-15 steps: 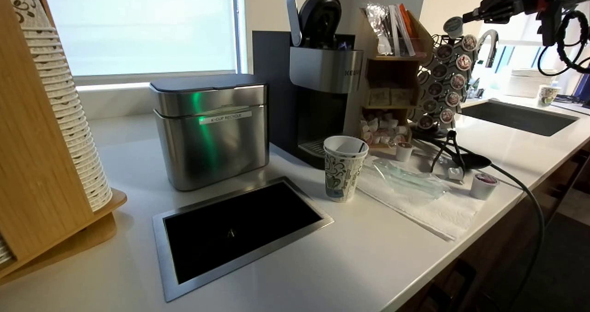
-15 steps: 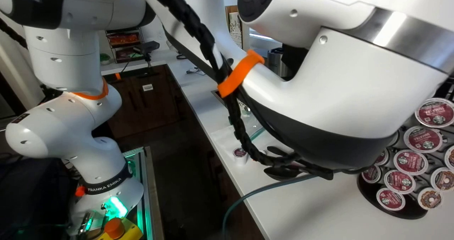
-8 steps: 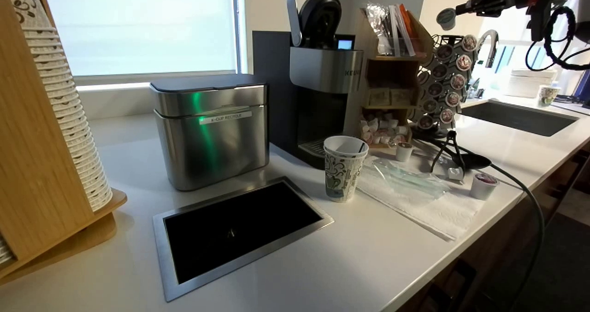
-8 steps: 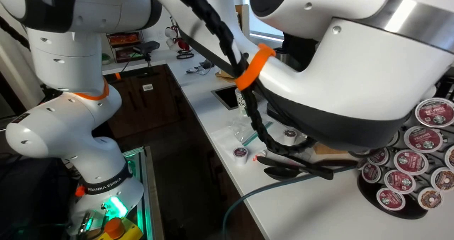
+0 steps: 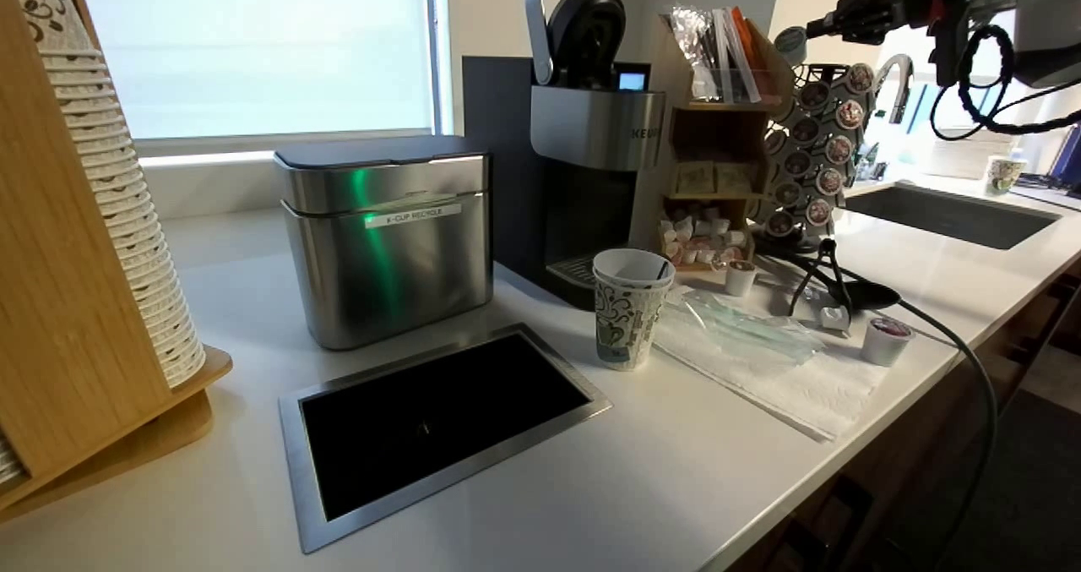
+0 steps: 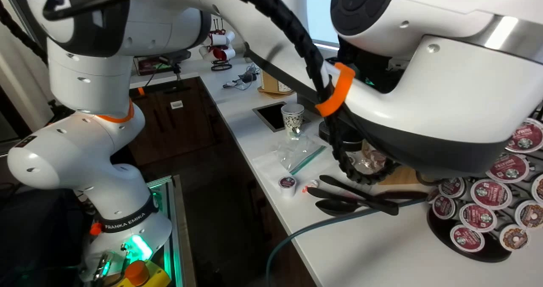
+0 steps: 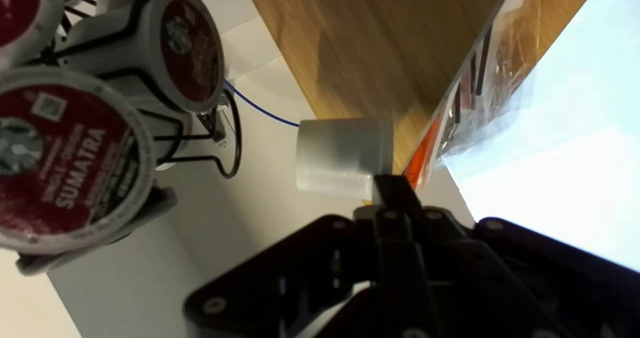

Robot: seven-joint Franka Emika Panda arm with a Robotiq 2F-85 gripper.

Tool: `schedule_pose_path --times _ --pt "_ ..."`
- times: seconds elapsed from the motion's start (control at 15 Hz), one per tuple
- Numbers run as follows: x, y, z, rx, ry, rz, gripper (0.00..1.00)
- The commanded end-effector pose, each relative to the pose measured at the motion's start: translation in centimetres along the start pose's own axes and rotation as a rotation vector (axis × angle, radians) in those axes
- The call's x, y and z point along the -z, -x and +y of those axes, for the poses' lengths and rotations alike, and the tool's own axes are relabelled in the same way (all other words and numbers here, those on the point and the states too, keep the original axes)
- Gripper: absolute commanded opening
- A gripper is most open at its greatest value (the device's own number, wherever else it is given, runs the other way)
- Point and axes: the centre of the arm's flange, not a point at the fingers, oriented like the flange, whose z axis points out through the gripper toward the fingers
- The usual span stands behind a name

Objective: Put the straw on the wooden stand and put the cup on the stand of cups

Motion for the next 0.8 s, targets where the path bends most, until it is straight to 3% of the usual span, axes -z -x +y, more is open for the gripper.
schedule_pose_path --times 0.0,0.4,0.73 --pt "-1.1 -1.1 0.9 -0.054 0.023 -0.025 0.00" --pt "-0.3 -0.8 2.2 -0.091 0.107 -0.004 0.00" --pt "-0.3 -0.8 2.6 -0.095 0.121 -0.005 0.00"
